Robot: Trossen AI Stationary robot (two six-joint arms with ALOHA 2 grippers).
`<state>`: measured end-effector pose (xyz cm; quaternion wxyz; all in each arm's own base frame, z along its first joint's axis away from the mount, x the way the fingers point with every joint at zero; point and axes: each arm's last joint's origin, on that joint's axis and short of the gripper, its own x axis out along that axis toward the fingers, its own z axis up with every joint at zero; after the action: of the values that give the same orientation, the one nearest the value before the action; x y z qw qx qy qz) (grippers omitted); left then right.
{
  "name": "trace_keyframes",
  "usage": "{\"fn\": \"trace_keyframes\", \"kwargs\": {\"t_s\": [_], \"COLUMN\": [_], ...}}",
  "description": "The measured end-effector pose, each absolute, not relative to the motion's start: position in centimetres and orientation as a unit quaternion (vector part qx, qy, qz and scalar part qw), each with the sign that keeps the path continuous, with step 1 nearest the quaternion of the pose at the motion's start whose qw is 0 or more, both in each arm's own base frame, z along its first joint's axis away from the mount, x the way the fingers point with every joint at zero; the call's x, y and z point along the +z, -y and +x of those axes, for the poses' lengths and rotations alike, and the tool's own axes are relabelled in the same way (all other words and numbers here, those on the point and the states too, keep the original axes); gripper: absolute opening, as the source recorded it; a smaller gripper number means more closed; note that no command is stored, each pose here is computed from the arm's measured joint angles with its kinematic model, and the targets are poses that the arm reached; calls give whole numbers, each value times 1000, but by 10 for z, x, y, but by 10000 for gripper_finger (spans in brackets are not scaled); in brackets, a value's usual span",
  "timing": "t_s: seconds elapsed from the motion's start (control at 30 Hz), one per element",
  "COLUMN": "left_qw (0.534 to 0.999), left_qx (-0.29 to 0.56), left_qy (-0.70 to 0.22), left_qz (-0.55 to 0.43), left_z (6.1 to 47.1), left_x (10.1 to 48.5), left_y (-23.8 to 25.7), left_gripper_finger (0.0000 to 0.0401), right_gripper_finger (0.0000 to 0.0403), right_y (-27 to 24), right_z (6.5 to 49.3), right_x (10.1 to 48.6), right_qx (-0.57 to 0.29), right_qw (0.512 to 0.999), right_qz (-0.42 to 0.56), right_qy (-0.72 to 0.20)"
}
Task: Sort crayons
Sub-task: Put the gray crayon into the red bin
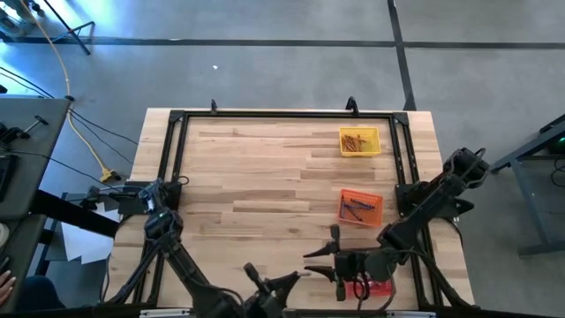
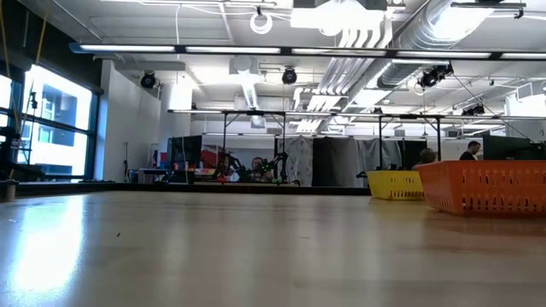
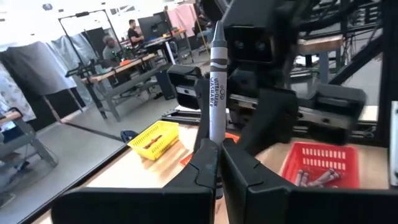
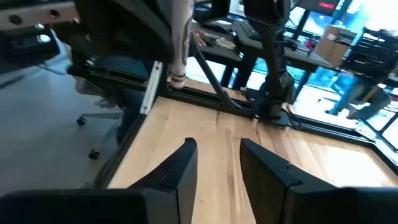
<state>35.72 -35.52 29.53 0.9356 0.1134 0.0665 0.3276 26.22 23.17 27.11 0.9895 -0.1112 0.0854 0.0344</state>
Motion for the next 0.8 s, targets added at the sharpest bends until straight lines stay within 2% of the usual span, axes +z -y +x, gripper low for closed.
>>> {"fn": "trace_keyframes", "kwargs": {"t_s": [0.37, 0.8], "left_qw": [937, 937], "left_qx": [331, 330], "left_qy": [-63, -79], "left_qz": [92, 80], "left_z": [353, 366], "left_x": [289, 286], "left_y": [351, 341], "left_gripper_finger": [0, 0], "right_gripper_finger": [114, 114], "right_y": [-226, -217], "right_z": [263, 272], "right_x": [295, 298], "right_qx": [114, 116], "right_qw": [991, 992], "right_qz": [-60, -43], "right_qy": [-24, -15]}}
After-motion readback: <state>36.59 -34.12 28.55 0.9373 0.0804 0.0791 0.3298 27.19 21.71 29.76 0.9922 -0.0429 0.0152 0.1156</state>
